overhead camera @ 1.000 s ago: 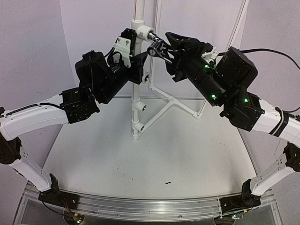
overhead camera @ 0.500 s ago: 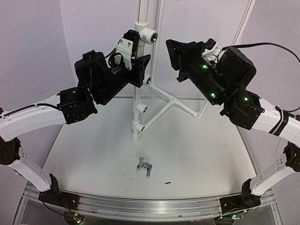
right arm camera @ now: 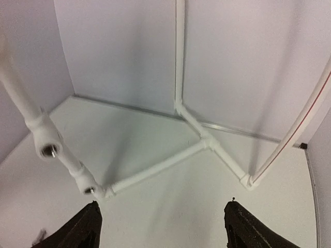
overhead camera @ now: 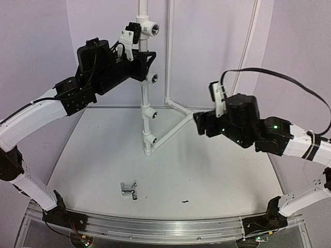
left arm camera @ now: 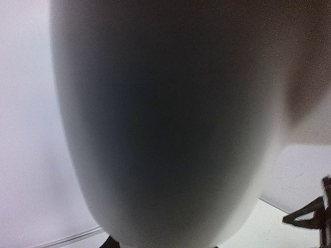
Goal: Install the water faucets
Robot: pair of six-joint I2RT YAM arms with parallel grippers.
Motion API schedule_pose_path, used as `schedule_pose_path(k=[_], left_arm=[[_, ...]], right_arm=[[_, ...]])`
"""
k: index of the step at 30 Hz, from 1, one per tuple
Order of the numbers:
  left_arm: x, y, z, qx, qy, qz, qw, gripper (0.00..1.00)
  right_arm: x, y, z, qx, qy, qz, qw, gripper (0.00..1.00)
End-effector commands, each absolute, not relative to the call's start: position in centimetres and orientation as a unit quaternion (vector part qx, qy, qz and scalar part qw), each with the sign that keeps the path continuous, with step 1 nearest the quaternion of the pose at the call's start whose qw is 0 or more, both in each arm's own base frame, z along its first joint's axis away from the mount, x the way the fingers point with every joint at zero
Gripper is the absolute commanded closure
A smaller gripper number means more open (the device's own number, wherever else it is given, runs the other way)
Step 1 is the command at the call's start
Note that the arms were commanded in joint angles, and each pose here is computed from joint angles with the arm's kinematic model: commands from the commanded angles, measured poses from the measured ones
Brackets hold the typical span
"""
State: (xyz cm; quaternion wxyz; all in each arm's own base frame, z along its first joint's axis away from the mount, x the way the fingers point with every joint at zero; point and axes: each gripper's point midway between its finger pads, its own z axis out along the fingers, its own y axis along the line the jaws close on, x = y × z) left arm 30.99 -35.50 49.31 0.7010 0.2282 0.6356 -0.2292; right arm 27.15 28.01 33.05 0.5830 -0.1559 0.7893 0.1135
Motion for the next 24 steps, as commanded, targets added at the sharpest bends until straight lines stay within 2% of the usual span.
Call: schedule_pose_path(k=[1,6,10,17,24], left_arm=[[31.2,-36.2,37.4,0.197,0.793,-0.226,0.53,1.0],[31.9,-36.1,37.0,0.204,0.797,-0.199,0.533,1.0],[32.4,-36.2,37.0,0.206,0.798,-0.187,0.535,1.0],[32.1,-36.0,36.5,0.217,0.799,-0.182,0.53,1.0],[31.6,-35.7,37.7,0.214,0.796,-0.196,0.531,1.0]], right_arm=[[23.1,32.7,20.8,-0.307,0.861,0.14,0.38,0.05],[19.5,41.4,14.6,-0.286,0.874,0.277,0.277,0.04],[17.9,47.6,10.0,-0.25,0.895,0.296,0.222,0.07],[17.7,53.4,4.2,-0.247,0.906,0.228,0.259,0.11],[16.9,52.8,2.3,-0.248,0.912,0.167,0.28,0.26]])
